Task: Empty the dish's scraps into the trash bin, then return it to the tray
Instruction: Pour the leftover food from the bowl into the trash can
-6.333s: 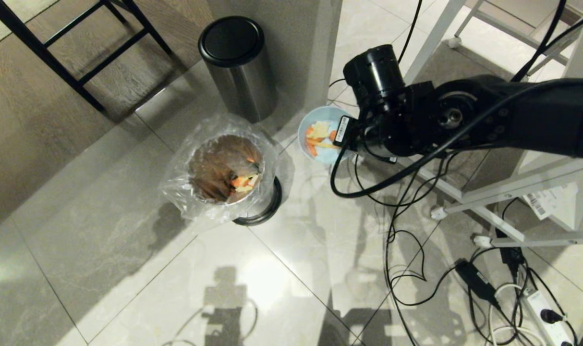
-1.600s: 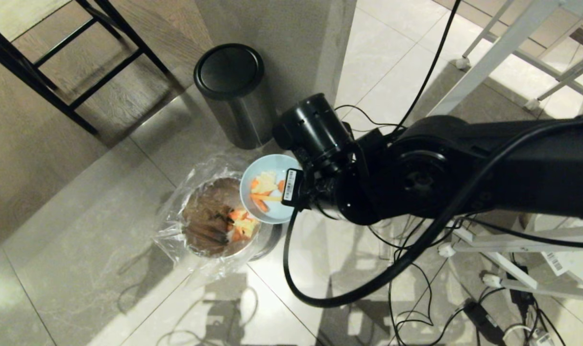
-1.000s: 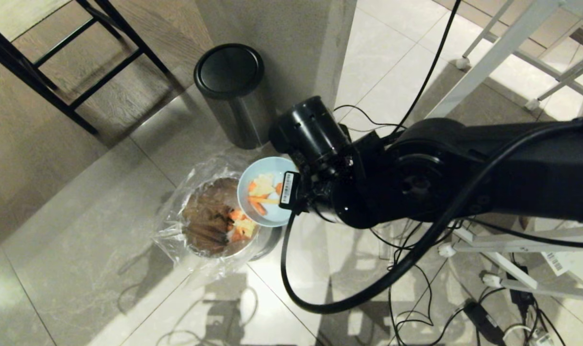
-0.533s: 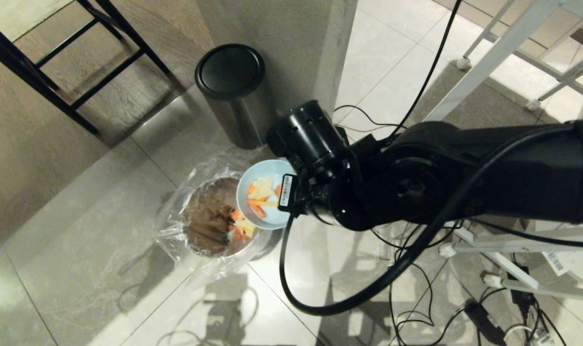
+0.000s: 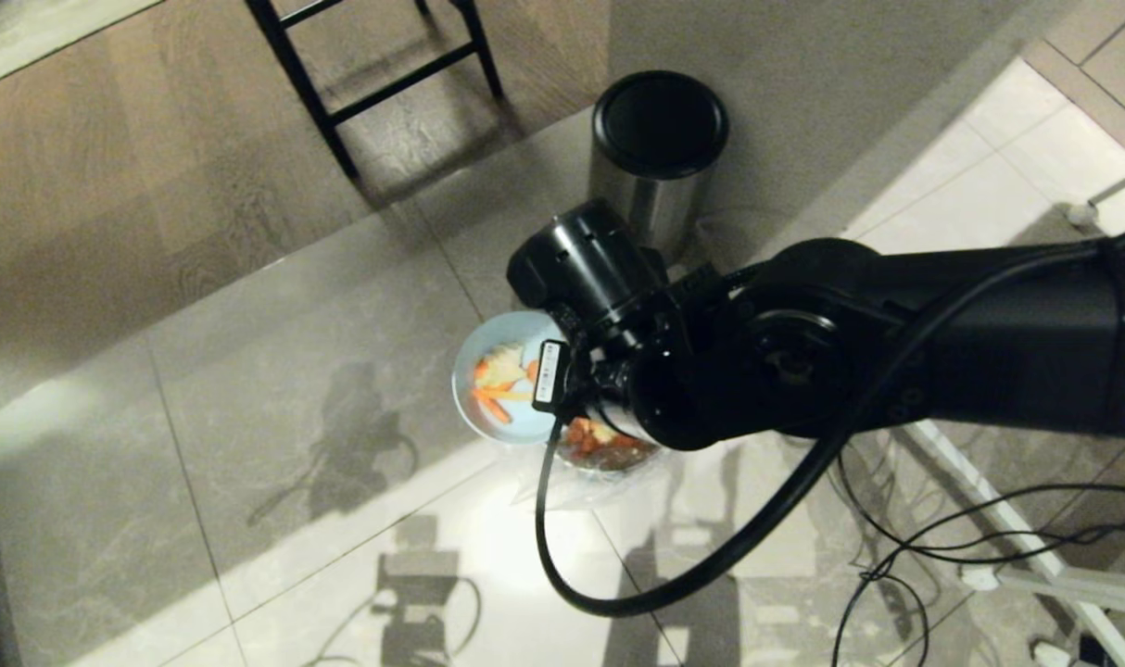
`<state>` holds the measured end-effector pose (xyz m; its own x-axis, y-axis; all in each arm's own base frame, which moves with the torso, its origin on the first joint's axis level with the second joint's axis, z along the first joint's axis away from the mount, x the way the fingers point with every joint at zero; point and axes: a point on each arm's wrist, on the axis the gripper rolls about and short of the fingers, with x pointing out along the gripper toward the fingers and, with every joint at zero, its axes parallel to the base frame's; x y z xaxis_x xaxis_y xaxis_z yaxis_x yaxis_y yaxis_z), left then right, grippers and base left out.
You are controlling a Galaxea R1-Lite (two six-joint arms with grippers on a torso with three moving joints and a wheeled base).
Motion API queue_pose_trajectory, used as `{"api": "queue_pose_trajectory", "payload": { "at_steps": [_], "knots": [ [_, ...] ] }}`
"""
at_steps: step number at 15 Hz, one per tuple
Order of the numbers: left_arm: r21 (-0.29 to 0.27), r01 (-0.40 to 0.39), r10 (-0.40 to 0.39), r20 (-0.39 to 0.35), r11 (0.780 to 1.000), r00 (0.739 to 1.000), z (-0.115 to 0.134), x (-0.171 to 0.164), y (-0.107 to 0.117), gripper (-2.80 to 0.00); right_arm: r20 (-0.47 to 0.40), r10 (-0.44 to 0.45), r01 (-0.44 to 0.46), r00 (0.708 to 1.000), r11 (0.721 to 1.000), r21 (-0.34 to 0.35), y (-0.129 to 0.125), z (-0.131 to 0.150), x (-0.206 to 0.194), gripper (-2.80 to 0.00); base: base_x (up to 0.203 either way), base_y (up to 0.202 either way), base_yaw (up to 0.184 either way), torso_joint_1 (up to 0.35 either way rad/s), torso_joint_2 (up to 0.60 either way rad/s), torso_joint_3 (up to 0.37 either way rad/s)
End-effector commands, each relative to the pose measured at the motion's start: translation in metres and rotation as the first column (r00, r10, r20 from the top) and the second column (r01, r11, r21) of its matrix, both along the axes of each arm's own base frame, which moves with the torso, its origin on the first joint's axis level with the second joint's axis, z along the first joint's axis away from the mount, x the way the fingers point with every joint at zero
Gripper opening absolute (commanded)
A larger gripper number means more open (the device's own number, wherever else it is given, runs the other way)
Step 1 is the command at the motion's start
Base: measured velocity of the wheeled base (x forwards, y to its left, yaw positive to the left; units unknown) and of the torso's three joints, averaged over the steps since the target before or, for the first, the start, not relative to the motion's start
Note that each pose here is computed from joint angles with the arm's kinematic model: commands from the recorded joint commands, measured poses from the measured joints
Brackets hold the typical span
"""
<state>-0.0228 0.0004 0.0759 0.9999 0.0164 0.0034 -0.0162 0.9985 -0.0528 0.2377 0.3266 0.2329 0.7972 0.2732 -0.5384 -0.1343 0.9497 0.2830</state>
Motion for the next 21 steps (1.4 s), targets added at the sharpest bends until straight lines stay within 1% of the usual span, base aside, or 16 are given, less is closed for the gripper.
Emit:
{"api": "queue_pose_trajectory", "payload": {
  "at_steps": [1,3,6,13,16,18,21],
  "knots": [
    [-0.001,0.0,0.0,0.0,1.0,1.0,0.0,0.0,0.0,-2.8,-0.002,-0.004,0.004,1.0,1.0,-0.003,0.001,-0.001,0.0,-2.8,0.003,-0.007,0.168,0.012,0.01,0.003],
    [-0.001,0.0,0.0,0.0,1.0,1.0,0.0,0.0,0.0,-2.8,-0.006,0.001,-0.001,1.0,1.0,-0.007,0.002,-0.003,-0.002,-2.8,-0.001,0.0,0.096,0.001,0.0,0.001],
    [-0.001,0.0,0.0,0.0,1.0,1.0,0.0,0.0,0.0,-2.8,-0.024,0.019,-0.019,1.0,0.999,-0.026,0.007,-0.012,-0.01,-2.8,0.0,0.0,0.0,0.0,0.0,0.0],
    [-0.001,0.001,-0.001,0.0,1.0,1.0,0.0,0.0,0.0,-2.8,-0.032,0.011,-0.012,0.999,1.0,-0.025,0.006,-0.014,-0.01,-2.8,0.0,0.0,0.0,0.0,0.0,0.0],
    [-0.001,0.0,0.0,0.0,1.0,1.0,0.0,0.0,0.0,-2.8,-0.057,0.006,-0.009,0.998,0.998,-0.066,0.002,-0.022,-0.012,-2.8,0.0,0.0,0.0,0.0,0.0,0.0],
    [-0.001,0.0,0.0,0.0,1.0,1.0,0.0,0.0,0.0,-2.8,-0.1,-0.005,-0.008,0.995,0.991,-0.135,-0.01,-0.027,-0.019,-2.8,0.0,0.0,0.0,0.0,0.0,0.0],
    [-0.001,0.0,0.0,0.0,1.0,1.0,0.0,0.0,0.0,-2.8,-0.141,-0.039,0.01,0.989,0.979,-0.202,-0.029,-0.04,-0.025,-2.8,0.0,0.0,0.0,0.0,0.0,0.0]
  ]
}}
